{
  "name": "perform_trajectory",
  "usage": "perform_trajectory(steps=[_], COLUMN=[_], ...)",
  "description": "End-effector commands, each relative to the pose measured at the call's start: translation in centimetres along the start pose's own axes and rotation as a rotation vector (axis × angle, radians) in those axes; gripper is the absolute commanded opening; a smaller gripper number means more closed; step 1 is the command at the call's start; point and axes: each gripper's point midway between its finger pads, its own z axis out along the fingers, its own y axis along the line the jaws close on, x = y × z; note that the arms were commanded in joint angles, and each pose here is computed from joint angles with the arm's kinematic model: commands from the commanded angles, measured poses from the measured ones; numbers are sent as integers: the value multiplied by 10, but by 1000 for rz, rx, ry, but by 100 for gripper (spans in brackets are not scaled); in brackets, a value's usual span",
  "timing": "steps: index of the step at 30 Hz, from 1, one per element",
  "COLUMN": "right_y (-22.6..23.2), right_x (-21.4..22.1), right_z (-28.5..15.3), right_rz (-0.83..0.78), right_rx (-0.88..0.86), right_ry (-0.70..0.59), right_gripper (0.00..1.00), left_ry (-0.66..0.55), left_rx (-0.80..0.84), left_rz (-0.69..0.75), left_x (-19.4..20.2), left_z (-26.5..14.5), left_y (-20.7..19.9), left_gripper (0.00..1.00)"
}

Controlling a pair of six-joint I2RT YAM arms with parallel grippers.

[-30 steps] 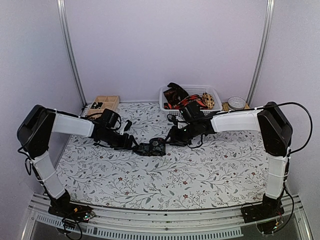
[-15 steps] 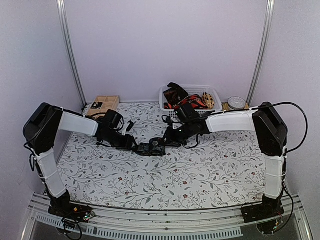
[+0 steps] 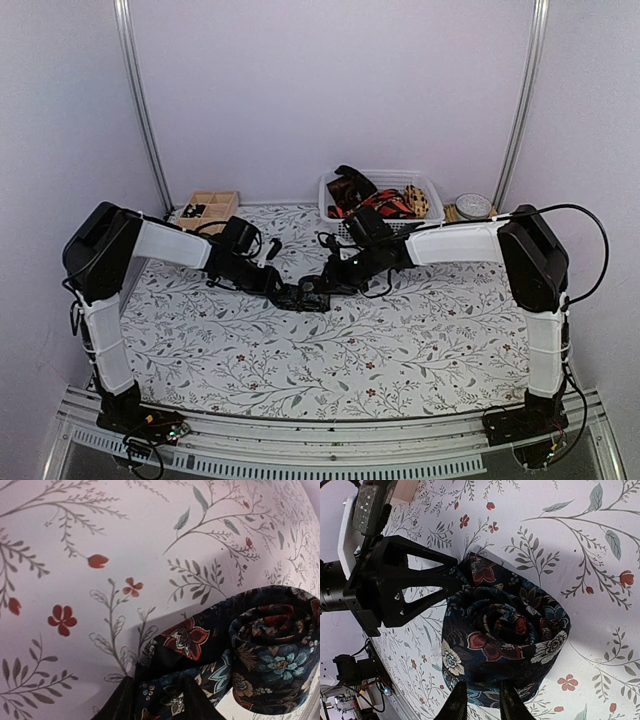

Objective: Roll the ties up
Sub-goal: Move the tie to the center of the board.

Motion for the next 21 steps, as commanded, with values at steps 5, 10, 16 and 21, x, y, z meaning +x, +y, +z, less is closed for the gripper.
perform_trajectory(steps=[5,10,16,21], right_y=[-8,-14,-26,-32], right_x=[7,15,16,20], right_z=[6,-8,-52,-81], right_rz=[-17,-11,-11,-12], right_rx=[29,61,182,218], right_ry=[22,16,-73,-111], right_gripper=[23,24,25,27], left_ry=[163,185,209,234], left_rx=[15,26,55,93], left_rz=[25,41,54,78], left_x=[49,56,65,71], left_z=[33,43,57,70], left_y=[-27,-43,-64,-89], left_gripper=[31,30,30,30])
